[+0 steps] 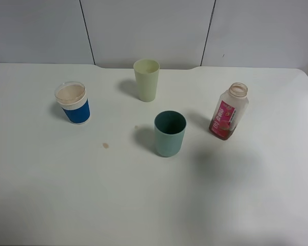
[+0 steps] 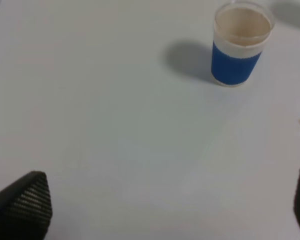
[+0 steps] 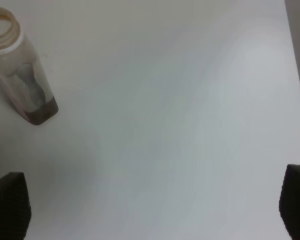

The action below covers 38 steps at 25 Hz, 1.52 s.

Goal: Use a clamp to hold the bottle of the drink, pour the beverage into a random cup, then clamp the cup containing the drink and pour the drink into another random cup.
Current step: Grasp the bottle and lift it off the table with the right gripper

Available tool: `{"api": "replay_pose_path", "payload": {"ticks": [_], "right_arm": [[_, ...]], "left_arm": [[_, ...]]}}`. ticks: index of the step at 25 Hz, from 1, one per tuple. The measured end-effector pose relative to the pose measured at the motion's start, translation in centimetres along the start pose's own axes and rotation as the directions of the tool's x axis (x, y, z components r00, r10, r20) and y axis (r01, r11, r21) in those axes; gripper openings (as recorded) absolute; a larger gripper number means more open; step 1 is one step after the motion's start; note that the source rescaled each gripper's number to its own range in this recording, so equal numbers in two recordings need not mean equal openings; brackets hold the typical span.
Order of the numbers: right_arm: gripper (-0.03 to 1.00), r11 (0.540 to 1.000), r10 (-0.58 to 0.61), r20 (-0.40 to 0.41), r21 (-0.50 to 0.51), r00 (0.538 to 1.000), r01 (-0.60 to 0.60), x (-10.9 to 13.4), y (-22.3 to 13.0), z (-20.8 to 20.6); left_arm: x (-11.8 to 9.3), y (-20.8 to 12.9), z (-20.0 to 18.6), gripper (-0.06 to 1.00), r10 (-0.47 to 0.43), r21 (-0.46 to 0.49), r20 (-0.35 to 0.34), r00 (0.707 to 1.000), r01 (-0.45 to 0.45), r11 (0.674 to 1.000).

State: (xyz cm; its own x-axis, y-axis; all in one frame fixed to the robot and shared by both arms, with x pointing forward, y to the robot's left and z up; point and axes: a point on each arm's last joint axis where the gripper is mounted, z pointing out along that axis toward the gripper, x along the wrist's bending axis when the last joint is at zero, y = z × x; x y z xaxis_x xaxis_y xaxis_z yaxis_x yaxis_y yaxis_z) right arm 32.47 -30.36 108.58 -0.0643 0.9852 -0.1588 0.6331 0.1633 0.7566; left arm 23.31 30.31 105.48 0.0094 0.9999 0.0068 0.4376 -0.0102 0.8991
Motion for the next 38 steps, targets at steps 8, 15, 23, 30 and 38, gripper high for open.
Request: {"api": "replay_pose_path", "payload": {"ticks": [8,15,23,30,38], "right_arm": [[1.00,0.999,-0.043,0.027,-0.006,0.999,0.043,-0.2,0.1,0.0],[1.00,0.991,-0.096,0.098,-0.083,0.991,0.104,-0.8,0.8,-0.1],[1.00,0.983,-0.171,0.091,-0.050,0.981,0.176,-0.8,2.1,2.3],[1.00,0.951,-0.300,0.022,0.082,0.954,0.297,0.2,2.7,6.3],[1.00,0.916,-0.380,-0.001,0.142,0.925,0.376,0.6,2.8,8.1]], "left_arm": [[0.0,0.0,0.0,0.94,0.000,0.000,0.000,1.000,0.000,1.000],[0.0,0.0,0.0,0.94,0.000,0.000,0.000,1.000,0.000,1.000],[0.0,0.0,0.0,0.94,0.000,0.000,0.000,1.000,0.000,1.000],[0.0,0.0,0.0,0.94,0.000,0.000,0.000,1.000,0.000,1.000],[0.0,0.0,0.0,0.94,0.000,0.000,0.000,1.000,0.000,1.000]]}}
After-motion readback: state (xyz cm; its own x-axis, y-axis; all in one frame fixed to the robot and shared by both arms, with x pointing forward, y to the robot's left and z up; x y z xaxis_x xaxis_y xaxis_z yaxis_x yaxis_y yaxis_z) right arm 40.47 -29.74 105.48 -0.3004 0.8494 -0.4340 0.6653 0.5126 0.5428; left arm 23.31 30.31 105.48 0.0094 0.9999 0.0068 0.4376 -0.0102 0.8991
